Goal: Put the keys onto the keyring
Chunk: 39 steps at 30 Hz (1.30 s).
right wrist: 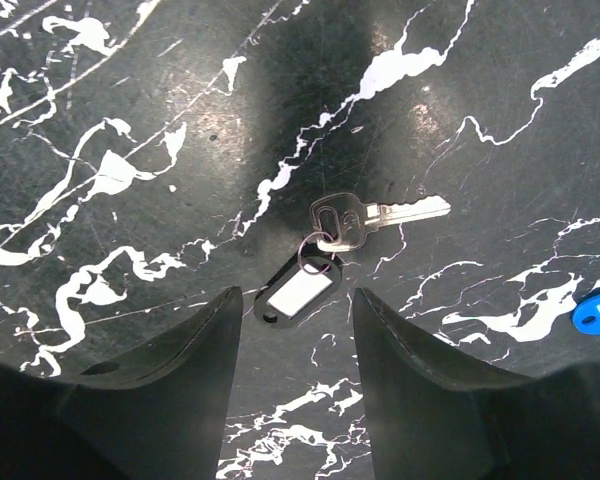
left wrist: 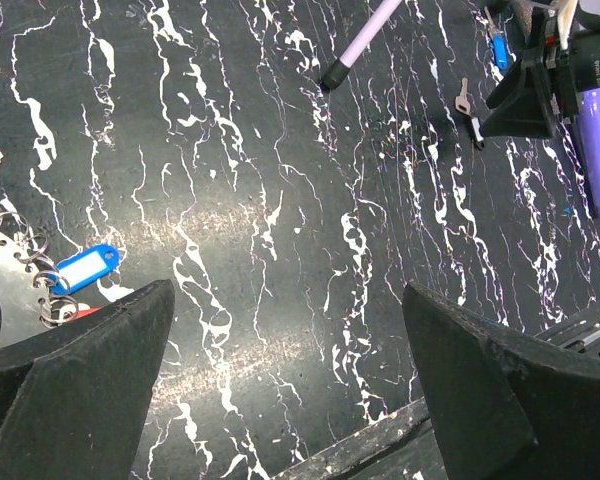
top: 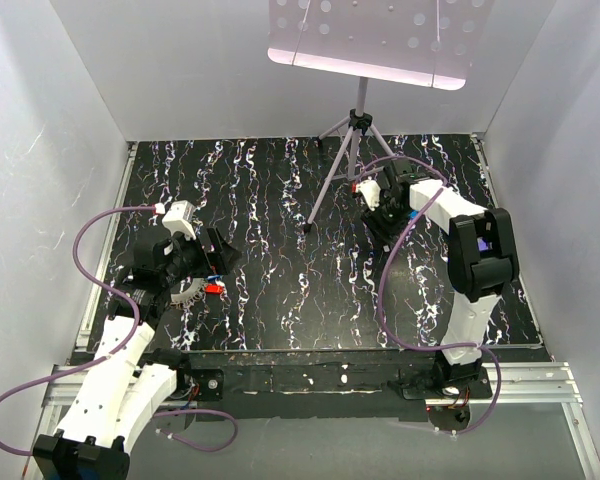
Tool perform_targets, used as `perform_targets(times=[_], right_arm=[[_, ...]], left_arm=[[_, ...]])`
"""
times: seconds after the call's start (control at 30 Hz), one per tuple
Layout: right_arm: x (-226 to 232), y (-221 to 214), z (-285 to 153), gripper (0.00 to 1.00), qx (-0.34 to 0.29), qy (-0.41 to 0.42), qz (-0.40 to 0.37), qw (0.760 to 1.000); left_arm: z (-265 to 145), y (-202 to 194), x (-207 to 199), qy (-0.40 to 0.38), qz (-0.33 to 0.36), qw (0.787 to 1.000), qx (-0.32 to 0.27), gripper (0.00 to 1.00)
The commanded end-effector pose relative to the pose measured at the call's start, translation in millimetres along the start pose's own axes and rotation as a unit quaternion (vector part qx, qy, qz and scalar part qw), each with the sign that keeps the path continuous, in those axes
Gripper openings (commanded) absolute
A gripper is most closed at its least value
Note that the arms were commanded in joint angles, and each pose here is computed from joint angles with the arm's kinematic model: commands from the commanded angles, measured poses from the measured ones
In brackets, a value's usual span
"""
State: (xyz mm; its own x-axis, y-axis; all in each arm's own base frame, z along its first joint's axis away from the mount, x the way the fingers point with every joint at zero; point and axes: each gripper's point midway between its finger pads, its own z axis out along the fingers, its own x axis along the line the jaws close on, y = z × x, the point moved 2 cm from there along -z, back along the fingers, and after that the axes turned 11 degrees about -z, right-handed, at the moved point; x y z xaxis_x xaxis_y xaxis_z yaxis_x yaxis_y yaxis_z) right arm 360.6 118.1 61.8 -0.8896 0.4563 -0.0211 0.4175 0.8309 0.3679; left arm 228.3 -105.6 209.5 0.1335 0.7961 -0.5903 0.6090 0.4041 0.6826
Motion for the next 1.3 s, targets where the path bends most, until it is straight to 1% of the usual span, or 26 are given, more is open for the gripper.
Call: perform_targets(times=[0.0, 0.13, 0.6, 0.63, 0.87, 1.0, 1.03, 1.2, 1.27], right_arm=[[-15, 9, -1, 0.54, 0.003, -0.025, -0.016, 1.0], [-16, 11, 4, 0.5, 0.003, -0.024, -0.021, 0.999], [-18, 16, 11, 0.44, 0.004, -0.02, -0.026, 0.999], [-18, 16, 12, 0.42, 0.005, -0.018, -0.025, 1.0], [-19, 15, 15, 0.41, 0.01, -0.019, -0.025, 0.999], [-20, 16, 16, 0.33, 0.008, -0.017, -0.024, 1.0], [-20, 17, 16, 0.27, 0.008, -0.017, -0.025, 1.0], [-19, 18, 13, 0.09, 0.004, -0.017, -0.027, 0.999], [-18, 19, 9, 0.06, -0.002, -0.019, -0.028, 0.999]], left_arm=[[0, 0, 3, 0.003, 0.009, 1.0, -0.002, 0.98], [0, -1, 4, 0.004, 0.009, 1.0, 0.0, 0.98], [-1, 0, 3, 0.005, 0.011, 1.0, -0.001, 0.98], [-1, 0, 3, 0.005, 0.012, 1.0, -0.001, 0.98], [-2, 0, 2, 0.003, 0.012, 1.0, -0.001, 0.98], [-3, 0, 2, 0.003, 0.012, 1.0, -0.002, 0.98], [-3, 0, 2, 0.003, 0.011, 1.0, -0.001, 0.98], [-3, 1, 0, 0.0, 0.012, 1.0, -0.003, 0.98], [-4, 1, 0, -0.002, 0.013, 1.0, -0.002, 0.98]])
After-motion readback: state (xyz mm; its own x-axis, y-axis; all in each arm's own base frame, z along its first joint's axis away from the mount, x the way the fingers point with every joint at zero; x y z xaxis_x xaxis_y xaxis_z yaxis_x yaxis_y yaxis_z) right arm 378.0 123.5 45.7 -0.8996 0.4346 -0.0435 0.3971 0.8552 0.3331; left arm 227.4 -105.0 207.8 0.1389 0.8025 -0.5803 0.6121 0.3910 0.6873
